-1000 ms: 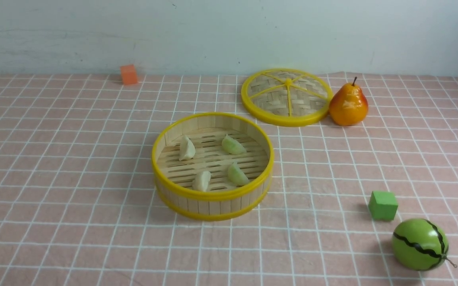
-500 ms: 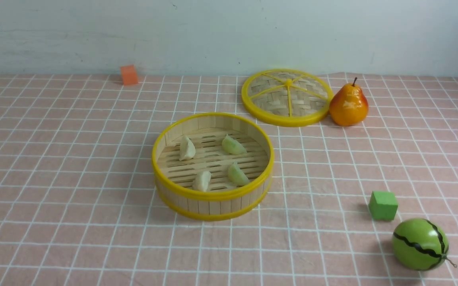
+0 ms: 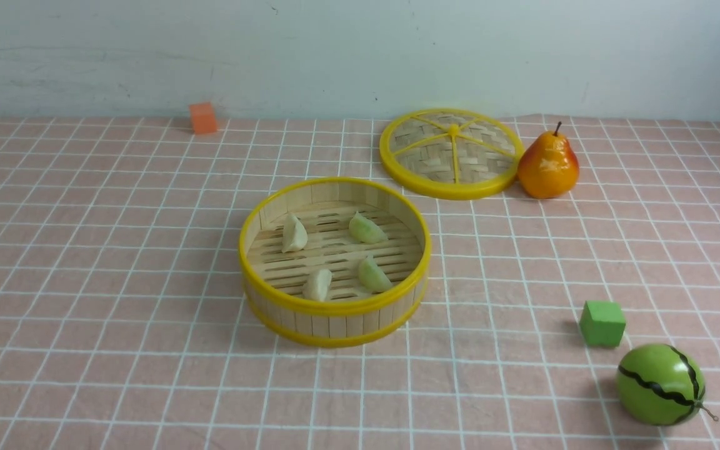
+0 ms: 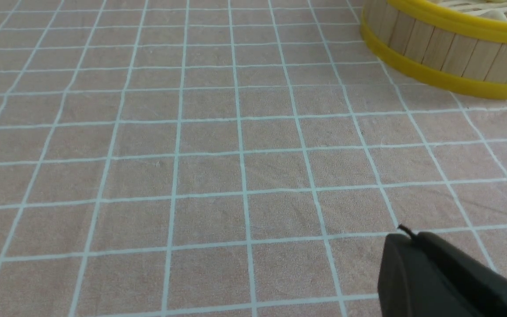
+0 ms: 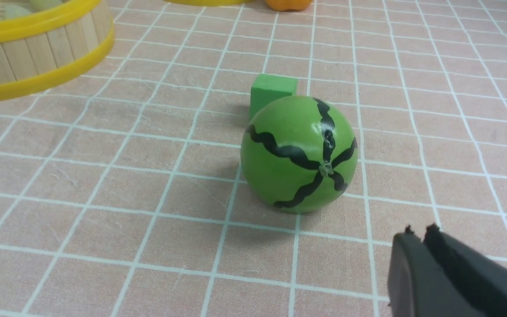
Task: Put the dumplings into the steamer on the table with the pink tablecloth.
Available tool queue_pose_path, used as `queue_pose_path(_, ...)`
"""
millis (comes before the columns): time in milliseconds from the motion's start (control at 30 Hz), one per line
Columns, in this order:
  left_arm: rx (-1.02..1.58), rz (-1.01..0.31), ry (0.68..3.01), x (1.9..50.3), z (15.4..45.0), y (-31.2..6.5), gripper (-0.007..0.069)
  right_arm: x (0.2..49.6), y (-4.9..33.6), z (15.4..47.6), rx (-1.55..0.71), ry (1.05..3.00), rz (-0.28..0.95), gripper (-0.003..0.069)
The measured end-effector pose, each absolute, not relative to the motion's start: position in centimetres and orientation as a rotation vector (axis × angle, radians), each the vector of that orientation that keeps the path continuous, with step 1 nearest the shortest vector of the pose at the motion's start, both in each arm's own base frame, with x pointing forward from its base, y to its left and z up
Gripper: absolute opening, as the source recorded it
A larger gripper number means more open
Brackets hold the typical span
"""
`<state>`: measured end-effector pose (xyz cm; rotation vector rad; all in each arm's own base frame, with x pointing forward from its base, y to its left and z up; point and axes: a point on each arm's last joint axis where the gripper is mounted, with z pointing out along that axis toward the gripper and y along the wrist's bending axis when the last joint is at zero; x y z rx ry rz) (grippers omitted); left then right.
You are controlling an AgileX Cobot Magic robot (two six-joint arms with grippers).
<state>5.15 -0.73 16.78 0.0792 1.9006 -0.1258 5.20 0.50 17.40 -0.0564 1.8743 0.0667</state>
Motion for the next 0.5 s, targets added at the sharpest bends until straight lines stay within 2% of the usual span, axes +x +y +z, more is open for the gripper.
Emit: queue_pose_path(500,0.079,-0.126,1.899,5.15,16.79,-0.73,-0.0014,5.19,0.50,17.40,-0.055,1.874,0.067,0.0063)
